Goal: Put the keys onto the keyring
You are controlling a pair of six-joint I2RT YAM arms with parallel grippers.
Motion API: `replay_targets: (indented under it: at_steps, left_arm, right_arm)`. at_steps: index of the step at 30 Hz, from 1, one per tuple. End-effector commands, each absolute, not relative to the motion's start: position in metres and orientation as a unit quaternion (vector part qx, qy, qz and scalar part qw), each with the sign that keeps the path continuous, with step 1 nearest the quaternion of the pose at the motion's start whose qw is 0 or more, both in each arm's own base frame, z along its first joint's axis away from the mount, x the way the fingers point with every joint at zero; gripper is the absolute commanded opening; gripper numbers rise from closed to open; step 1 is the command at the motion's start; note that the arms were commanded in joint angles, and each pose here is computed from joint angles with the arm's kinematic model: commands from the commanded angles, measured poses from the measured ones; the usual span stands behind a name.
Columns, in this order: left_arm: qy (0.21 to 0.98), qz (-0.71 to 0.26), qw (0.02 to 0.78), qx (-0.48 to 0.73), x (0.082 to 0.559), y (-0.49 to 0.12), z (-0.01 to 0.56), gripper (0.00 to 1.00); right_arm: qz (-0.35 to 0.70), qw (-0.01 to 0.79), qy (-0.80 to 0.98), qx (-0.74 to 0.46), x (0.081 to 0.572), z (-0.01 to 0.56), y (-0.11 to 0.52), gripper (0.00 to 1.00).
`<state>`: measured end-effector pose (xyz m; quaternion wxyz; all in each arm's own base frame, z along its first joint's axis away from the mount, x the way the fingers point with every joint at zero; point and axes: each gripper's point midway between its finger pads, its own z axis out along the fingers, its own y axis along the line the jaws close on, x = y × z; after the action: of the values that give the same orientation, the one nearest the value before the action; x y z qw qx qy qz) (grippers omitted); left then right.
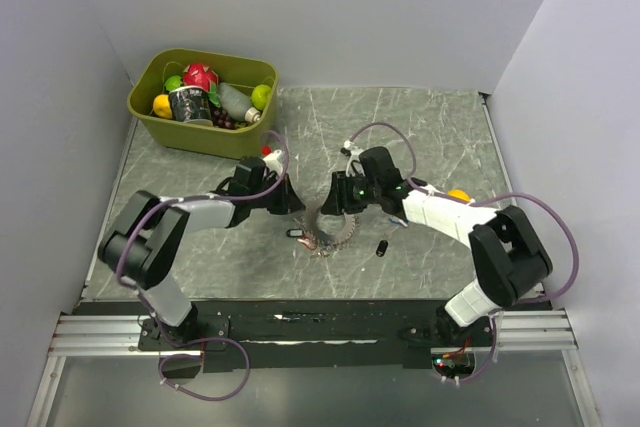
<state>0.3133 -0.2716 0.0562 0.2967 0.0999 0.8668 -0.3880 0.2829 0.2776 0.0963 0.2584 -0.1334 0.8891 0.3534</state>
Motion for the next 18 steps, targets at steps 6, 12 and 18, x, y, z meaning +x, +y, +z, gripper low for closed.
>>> replay_targets:
  at_steps: [6,12,18]
  left_arm:
    - [0.795,-0.421,0.397,0.182,0.304,-0.28,0.148,0.01]
    - [0.754,-0.449,0.421,0.228,0.286,-0.284,0.182,0.01]
    - [0.724,-0.462,0.432,0.276,0.266,-0.292,0.204,0.01]
  right_arm:
    - [0.448,0.32,0.82,-0.158,0.283,0.151,0.268,0.56]
    - [0.516,0.381,0.739,-0.206,0.271,0.189,0.262,0.69]
    - [0.526,0.437,0.674,-0.28,0.247,0.226,0.26,0.86]
